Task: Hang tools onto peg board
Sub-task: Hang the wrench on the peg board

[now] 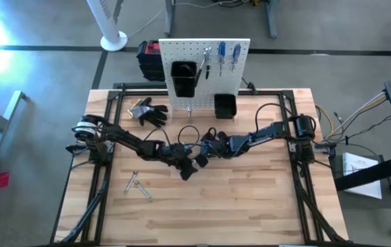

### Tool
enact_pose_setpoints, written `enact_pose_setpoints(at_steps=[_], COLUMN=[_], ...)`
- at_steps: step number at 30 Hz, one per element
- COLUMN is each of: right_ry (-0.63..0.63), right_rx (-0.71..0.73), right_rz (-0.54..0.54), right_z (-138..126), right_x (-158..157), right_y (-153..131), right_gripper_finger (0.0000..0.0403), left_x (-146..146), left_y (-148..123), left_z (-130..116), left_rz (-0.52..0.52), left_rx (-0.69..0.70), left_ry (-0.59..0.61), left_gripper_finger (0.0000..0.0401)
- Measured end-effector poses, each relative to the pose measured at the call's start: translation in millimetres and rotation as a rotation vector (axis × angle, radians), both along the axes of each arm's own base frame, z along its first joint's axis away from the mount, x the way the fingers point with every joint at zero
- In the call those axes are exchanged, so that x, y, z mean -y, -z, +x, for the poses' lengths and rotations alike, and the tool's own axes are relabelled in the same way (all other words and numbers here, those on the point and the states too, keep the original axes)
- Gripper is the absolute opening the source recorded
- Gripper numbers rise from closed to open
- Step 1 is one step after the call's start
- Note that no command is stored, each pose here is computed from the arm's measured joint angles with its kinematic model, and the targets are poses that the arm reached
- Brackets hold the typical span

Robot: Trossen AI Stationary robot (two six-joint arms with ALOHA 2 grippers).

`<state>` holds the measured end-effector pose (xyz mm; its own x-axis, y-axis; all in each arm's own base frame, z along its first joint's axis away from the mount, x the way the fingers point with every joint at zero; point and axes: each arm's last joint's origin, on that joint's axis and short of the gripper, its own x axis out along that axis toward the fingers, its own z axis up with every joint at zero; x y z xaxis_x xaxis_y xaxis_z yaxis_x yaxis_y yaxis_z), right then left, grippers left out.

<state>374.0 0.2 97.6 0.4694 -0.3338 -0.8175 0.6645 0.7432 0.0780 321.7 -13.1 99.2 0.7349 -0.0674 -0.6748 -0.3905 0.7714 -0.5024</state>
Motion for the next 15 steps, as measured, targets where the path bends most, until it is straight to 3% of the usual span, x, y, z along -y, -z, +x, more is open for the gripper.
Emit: enact_pose_setpoints(at_steps=[7,15], right_ry=[-0.002,-0.006], right_rx=[0.001,0.005], right_rz=[0.001,0.004], right_z=[0.0,0.3], right_x=[-0.3,-0.1], right_y=[0.1,0.0], right_gripper_finger=[0.0,0.0], left_x=[-2.6,-4.6], left_y=[6.8,6.2], left_z=[1.7,2.7], left_rz=[0.074,0.078], left_rx=[0.001,0.022], left_ry=[-0.058,-0.06], left_gripper_finger=[0.0244,0.0179])
